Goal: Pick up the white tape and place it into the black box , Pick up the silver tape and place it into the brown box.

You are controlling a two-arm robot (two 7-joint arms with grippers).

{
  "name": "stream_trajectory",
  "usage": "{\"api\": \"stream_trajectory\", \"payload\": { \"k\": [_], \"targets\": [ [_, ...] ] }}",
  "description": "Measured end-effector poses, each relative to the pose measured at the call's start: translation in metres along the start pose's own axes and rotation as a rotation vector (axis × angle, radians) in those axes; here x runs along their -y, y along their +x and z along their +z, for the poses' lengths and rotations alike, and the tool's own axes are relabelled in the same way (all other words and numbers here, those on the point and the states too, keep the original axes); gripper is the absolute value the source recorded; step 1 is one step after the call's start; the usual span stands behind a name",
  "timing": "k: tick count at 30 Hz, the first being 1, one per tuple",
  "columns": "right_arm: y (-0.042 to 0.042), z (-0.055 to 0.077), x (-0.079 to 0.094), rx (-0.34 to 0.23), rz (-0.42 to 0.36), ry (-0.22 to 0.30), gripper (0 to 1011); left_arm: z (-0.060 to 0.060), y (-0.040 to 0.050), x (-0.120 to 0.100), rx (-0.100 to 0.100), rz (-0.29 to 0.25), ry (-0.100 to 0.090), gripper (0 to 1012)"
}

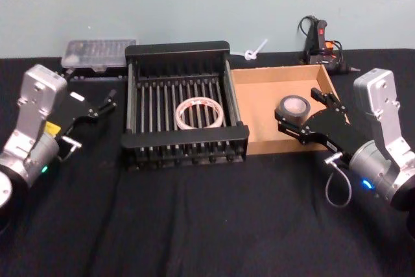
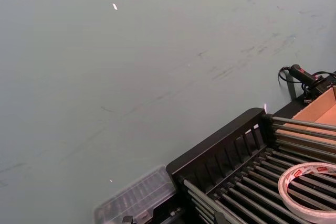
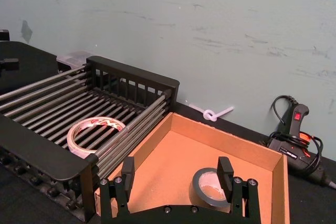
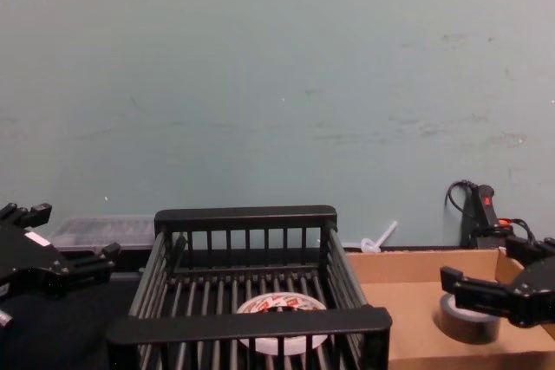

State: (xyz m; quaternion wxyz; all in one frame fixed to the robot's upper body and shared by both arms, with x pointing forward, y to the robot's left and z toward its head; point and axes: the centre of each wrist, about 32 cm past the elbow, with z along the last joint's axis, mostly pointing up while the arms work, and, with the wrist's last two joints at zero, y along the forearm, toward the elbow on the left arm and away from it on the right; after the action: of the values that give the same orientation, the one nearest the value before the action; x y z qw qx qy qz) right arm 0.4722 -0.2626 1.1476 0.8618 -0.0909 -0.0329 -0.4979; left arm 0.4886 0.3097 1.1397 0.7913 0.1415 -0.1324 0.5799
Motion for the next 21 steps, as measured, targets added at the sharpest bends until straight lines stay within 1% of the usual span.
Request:
{"api": "stream_trajectory", "payload": {
  "k": [21],
  "targets": [
    [-0.0001,0.0003,-0.0003,0.002,0.002,0.001,1002,0.0000,0.0000,0.0000,0.000,0.000,0.000,1001]
  ]
}}
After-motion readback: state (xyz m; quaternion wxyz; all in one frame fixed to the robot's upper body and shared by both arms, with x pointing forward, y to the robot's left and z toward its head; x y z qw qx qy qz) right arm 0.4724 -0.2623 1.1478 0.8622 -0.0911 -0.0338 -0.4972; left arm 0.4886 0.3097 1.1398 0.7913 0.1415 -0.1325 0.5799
